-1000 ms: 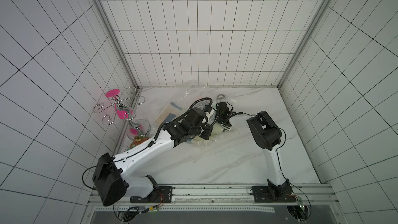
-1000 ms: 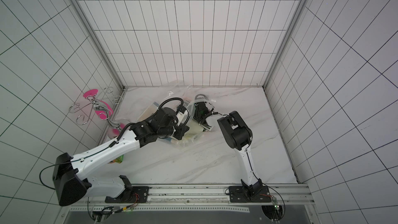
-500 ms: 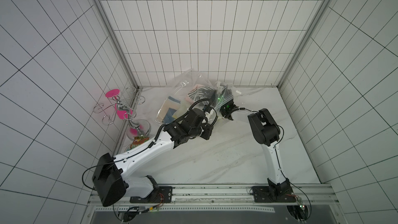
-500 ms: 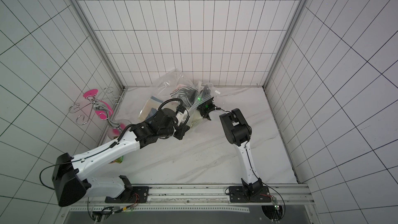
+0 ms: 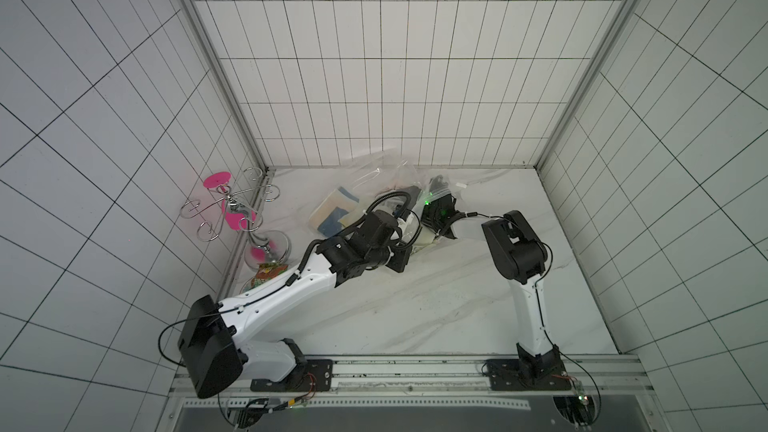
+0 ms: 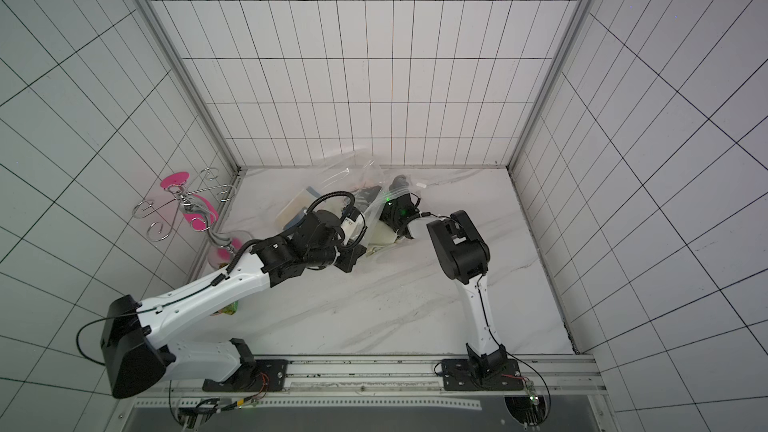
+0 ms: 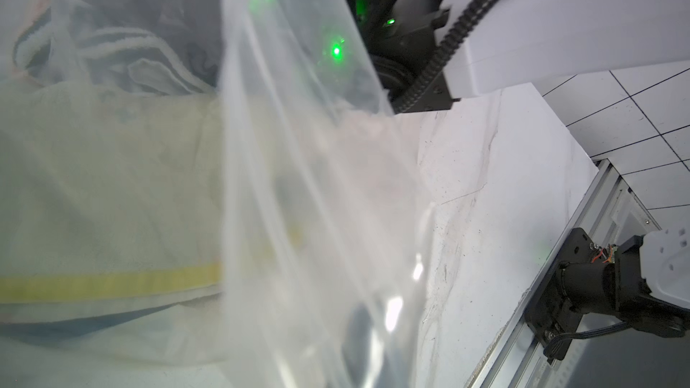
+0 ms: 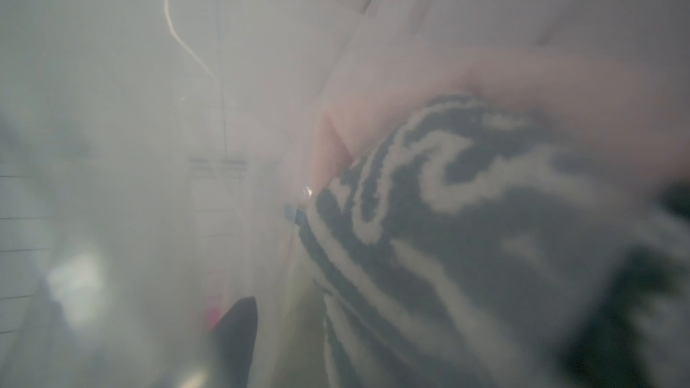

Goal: Place the folded towel into the vacuum bag
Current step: Place the towel in the vacuum bag.

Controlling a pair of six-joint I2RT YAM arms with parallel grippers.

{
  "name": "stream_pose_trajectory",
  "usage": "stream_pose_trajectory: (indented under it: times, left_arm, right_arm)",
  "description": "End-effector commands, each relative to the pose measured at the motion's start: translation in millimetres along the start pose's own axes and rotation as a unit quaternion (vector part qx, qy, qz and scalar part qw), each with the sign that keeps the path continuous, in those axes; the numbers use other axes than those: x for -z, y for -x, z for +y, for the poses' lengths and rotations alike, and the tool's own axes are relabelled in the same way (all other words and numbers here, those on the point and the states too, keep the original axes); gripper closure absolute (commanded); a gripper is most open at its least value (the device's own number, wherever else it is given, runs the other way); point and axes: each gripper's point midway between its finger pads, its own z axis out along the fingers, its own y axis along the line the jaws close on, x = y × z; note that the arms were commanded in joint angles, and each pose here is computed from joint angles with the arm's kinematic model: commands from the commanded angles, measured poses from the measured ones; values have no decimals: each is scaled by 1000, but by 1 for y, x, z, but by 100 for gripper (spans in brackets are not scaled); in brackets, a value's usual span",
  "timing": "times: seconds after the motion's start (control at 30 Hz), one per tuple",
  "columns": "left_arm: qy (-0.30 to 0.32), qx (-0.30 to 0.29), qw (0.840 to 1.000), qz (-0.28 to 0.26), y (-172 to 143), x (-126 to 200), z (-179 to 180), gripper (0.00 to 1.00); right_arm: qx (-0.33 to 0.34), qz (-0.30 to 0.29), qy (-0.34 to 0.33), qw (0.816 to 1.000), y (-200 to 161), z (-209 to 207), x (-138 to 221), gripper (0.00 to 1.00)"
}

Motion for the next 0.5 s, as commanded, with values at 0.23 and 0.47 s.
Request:
stream_pose_trajectory:
  times: [0.23,0.47]
  left_arm:
    - [6,7,1000,-2,8,-8,10,100]
    - [-18,-1,1000,8,19,-22,0,100]
  right_arm:
    - [-19,98,13,995,-89,-7,111,28]
    - [-28,113,-38,992,-112,-45,138,27]
